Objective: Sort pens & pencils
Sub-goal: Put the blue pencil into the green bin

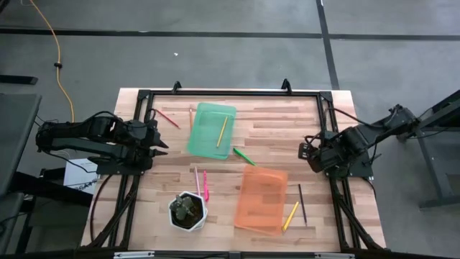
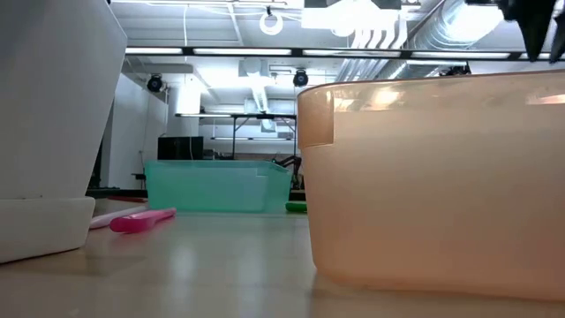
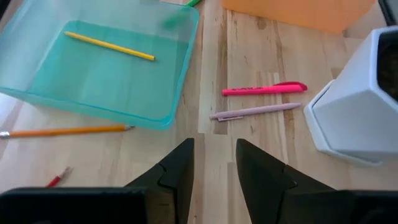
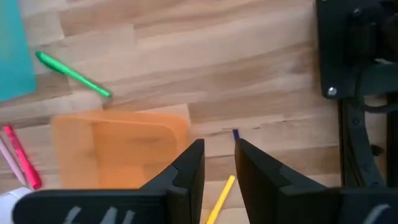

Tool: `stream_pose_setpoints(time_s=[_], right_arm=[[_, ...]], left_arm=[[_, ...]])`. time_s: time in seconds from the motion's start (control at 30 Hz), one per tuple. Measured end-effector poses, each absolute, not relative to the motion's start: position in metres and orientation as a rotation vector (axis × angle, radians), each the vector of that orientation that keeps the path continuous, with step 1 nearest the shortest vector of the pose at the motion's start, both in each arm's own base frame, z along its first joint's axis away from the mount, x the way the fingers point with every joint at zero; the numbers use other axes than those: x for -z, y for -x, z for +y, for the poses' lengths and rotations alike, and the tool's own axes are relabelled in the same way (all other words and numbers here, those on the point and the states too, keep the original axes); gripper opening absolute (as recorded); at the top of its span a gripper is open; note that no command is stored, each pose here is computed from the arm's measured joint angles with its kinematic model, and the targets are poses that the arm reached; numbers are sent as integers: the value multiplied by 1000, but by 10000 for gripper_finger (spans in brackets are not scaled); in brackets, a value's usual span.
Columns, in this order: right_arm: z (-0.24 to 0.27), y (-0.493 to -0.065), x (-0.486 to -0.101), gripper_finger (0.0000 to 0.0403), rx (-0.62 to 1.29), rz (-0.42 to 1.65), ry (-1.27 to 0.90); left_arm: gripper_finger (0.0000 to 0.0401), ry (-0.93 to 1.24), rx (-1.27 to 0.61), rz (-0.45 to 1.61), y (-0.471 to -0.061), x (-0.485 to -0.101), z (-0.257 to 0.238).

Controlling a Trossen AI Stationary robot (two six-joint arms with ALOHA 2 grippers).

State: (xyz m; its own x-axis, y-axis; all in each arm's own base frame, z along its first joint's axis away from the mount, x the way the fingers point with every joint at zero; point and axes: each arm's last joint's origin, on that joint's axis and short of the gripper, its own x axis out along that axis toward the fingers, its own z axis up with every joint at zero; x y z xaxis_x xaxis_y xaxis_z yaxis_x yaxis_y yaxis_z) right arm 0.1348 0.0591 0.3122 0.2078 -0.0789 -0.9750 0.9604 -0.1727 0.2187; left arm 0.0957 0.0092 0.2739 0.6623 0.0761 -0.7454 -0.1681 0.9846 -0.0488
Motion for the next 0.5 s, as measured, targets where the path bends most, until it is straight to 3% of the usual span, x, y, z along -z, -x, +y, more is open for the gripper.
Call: stream_pose_setpoints(time_s=[0.2,0.5], right_arm=[[61,-128,-273,80,1074,991,-1495],[74,-128,-240,63,1047,1101,-1521]], left_arm=[[108,173,-164,832,-96,-274,9],[108,212,-183,840,-95,-273,9]])
